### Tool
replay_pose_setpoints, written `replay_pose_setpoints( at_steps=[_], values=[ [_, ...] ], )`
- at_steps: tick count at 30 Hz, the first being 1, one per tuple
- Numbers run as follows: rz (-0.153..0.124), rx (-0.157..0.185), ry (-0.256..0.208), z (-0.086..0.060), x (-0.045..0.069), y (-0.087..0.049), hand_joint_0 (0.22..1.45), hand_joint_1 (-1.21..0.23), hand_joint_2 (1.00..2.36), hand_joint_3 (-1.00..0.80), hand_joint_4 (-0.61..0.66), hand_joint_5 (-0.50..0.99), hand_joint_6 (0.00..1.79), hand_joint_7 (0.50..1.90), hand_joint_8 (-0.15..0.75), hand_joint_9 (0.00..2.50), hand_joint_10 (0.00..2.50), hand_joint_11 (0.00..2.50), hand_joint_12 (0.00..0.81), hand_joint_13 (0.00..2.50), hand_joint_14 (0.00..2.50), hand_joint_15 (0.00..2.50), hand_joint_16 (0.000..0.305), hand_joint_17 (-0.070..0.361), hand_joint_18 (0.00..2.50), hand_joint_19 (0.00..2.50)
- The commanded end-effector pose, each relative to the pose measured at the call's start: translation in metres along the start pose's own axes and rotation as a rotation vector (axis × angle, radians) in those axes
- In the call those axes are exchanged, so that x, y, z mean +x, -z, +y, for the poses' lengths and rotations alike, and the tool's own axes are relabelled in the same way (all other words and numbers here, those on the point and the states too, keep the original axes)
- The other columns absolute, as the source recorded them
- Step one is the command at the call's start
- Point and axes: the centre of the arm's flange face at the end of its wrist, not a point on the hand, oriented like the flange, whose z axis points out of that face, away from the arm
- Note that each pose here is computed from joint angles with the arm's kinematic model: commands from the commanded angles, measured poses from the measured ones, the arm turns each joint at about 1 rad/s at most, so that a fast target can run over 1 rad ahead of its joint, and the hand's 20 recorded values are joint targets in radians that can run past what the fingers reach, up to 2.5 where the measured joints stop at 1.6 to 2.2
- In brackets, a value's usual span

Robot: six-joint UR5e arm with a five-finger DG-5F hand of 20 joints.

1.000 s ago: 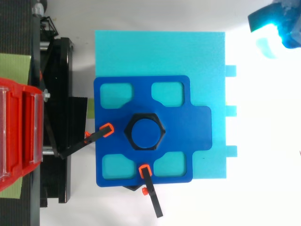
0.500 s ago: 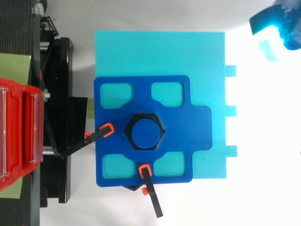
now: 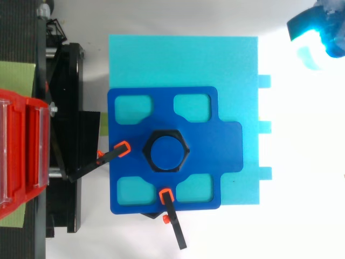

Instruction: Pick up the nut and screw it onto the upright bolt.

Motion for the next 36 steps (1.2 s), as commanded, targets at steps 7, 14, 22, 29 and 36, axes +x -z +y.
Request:
replay_pose_setpoints(
  at_steps=[7, 14, 22, 29, 36],
  values=[
    [0.0, 0.0, 0.0, -0.0001, -0.0002, 0.0001, 0.49, -0.41, 1.0, -0.5, 0.32, -0.17, 0.5, 0.86, 0.344, 0.68, 0.0, 0.0, 0.358, 0.66, 0.0, 0.0, 0.049, 0.11, 0.68, 0.07],
    [0.002, 0.0, 0.001, 0.0002, 0.0013, -0.0005, 0.5, -0.47, 1.0, -0.5, 0.32, -0.17, 0.5, 0.87, 0.347, 0.7, 0.0, 0.0, 0.349, 0.68, 0.0, 0.0, 0.048, 0.107, 0.7, 0.09],
    [0.001, 0.0, 0.001, -0.0001, 0.0005, 0.0001, 0.47, -0.5, 1.0, -0.5, 0.33, -0.17, 0.5, 0.87, 0.352, 0.71, 0.0, 0.0, 0.359, 0.69, 0.0, 0.0, 0.05, 0.112, 0.73, 0.09],
    [0.0, 0.0, 0.0, -0.0001, -0.0002, 0.0001, 0.49, -0.44, 1.0, -0.5, 0.32, -0.17, 0.5, 0.88, 0.345, 0.71, 0.0, 0.0, 0.352, 0.69, 0.0, 0.0, 0.049, 0.109, 0.72, 0.1],
    [0.0, 0.0, 0.0, -0.0001, -0.0002, 0.0001, 0.5, -0.44, 1.0, -0.5, 0.32, -0.17, 0.5, 0.88, 0.343, 0.72, 0.0, 0.0, 0.348, 0.7, 0.0, 0.0, 0.048, 0.108, 0.73, 0.11]
  ],
)
